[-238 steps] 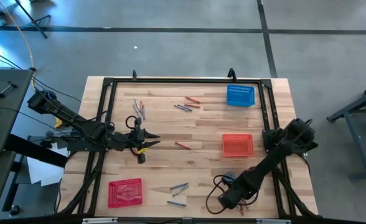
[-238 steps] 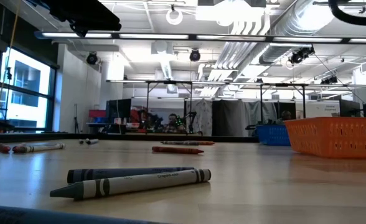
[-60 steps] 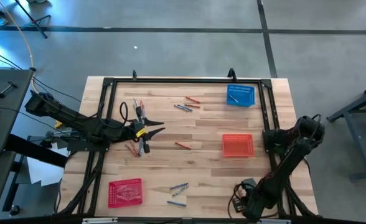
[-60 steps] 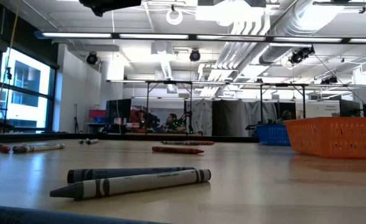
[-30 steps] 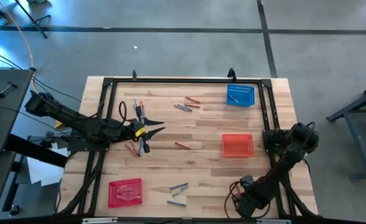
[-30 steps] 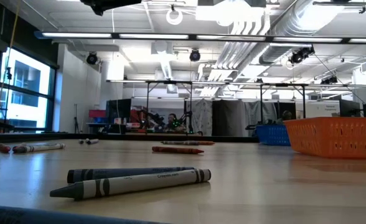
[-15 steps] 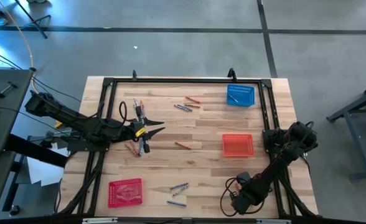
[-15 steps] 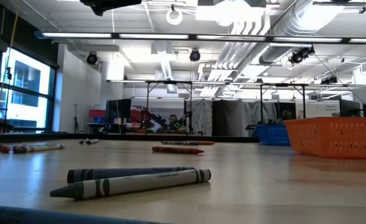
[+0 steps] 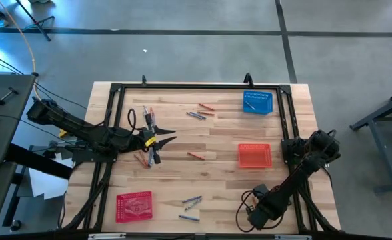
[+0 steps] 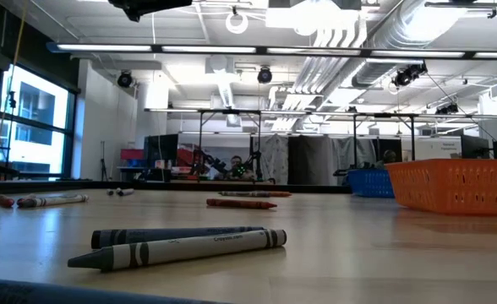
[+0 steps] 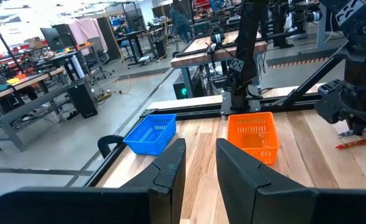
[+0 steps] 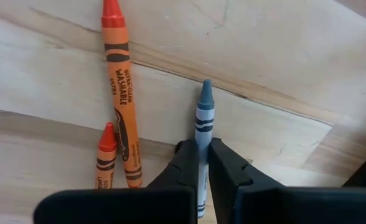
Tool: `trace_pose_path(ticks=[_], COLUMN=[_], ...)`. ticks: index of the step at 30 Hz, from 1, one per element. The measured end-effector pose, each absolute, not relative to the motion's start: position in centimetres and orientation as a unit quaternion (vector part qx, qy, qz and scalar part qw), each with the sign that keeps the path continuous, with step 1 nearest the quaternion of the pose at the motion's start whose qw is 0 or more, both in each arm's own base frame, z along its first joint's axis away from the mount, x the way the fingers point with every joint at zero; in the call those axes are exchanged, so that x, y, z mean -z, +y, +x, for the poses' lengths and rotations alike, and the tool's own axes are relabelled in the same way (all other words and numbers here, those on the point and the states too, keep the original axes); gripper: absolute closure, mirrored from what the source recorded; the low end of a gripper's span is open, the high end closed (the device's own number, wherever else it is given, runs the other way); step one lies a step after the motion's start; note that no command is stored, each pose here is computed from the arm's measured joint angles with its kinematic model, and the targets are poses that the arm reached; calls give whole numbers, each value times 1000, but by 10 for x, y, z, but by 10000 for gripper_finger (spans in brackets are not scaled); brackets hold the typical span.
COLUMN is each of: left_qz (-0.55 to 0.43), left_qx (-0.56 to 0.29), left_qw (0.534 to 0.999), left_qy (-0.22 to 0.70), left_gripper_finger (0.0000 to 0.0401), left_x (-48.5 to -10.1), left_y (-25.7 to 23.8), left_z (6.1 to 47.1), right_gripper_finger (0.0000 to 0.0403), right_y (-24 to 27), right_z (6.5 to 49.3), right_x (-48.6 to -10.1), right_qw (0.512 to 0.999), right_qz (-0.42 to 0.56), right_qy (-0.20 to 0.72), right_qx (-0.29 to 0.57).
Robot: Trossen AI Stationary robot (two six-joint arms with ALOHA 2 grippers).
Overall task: Sort crayons
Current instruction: Put the gray crayon into the blue bin
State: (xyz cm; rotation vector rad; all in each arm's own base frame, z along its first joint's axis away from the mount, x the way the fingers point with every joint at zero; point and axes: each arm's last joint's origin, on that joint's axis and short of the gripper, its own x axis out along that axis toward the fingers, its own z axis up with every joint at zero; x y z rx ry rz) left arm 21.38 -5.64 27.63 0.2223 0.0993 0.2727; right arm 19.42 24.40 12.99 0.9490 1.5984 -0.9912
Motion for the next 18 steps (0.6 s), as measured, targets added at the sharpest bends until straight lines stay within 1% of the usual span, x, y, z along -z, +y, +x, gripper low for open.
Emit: trace_pose_path(ticks=[6, 8, 15, 18], left_qz=[111, 111, 111, 111], left_qx=[-136, -136, -136, -136], left_qw=[983, 983, 983, 983], left_qy=[49, 49, 49, 49], left_gripper_finger=[325, 325, 325, 325], left_x=[-276, -276, -276, -276], left_y=[-56, -56, -56, -56], left_z=[214, 214, 214, 214], right_gripper_finger=[400, 400, 400, 400], right_y=[242, 238, 225, 215], right_z=[193, 191, 182, 177], right_x=[-139, -147, -179, -194], right_qw=[505, 517, 528, 542], right_qz=[394, 395, 408, 407], right_qy=[660, 648, 631, 614], right_qx=[393, 396, 395, 405])
